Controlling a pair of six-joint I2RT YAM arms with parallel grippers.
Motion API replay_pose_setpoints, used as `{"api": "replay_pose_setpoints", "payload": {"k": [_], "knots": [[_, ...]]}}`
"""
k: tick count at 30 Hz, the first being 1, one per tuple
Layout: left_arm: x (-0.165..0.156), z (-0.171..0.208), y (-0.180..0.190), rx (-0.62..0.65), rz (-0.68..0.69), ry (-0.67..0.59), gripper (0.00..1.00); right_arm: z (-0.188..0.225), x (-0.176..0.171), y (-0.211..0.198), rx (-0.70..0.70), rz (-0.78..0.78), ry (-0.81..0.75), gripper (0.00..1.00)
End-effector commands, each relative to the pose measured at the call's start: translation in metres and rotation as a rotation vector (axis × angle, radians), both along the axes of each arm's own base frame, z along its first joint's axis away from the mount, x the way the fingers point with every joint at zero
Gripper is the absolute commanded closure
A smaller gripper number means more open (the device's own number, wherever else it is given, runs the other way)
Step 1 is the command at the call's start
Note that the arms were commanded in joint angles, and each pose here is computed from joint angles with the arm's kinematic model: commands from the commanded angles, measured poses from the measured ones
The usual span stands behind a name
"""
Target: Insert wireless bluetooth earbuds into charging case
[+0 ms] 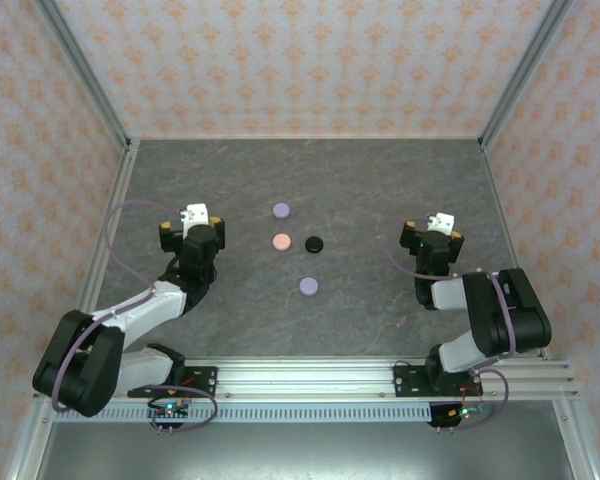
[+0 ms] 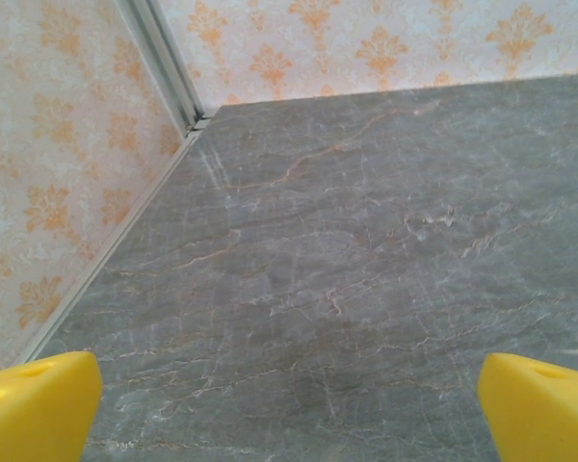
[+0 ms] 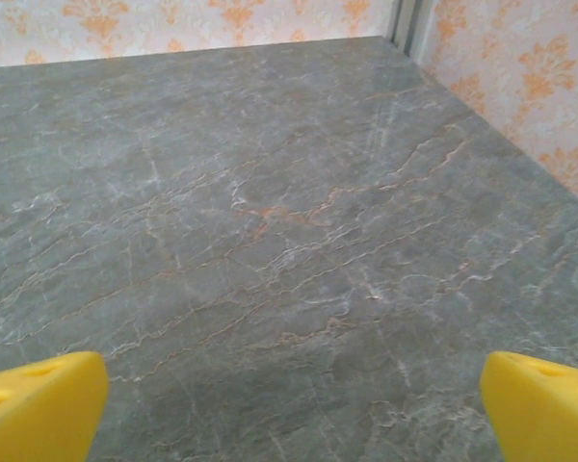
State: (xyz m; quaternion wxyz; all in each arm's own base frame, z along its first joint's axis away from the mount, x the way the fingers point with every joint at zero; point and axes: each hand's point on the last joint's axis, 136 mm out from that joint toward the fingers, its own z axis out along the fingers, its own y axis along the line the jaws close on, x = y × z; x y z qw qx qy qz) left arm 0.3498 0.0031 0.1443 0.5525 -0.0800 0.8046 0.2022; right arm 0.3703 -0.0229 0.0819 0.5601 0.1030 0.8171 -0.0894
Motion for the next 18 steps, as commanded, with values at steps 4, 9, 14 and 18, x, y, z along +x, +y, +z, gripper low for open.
{"api": "replay_pose_setpoints", "payload": {"k": [4, 9, 14, 18], "knots": [[0.012, -0.01, -0.002, 0.037, -0.062, -0.055, 0.01, 0.006, 0.025, -0.003, 0.112, 0.034, 0.017, 0.01], [0.024, -0.025, -0.004, 0.0, -0.143, -0.032, 0.0, 0.006, 0.024, -0.004, 0.112, 0.033, 0.016, 0.01], [0.035, -0.036, 0.01, -0.112, -0.151, 0.01, 0.0, 0.007, 0.024, -0.004, 0.111, 0.033, 0.015, 0.01], [0.043, -0.05, 0.027, -0.241, -0.161, 0.006, 0.0, 0.007, 0.023, -0.004, 0.11, 0.033, 0.014, 0.01]]}}
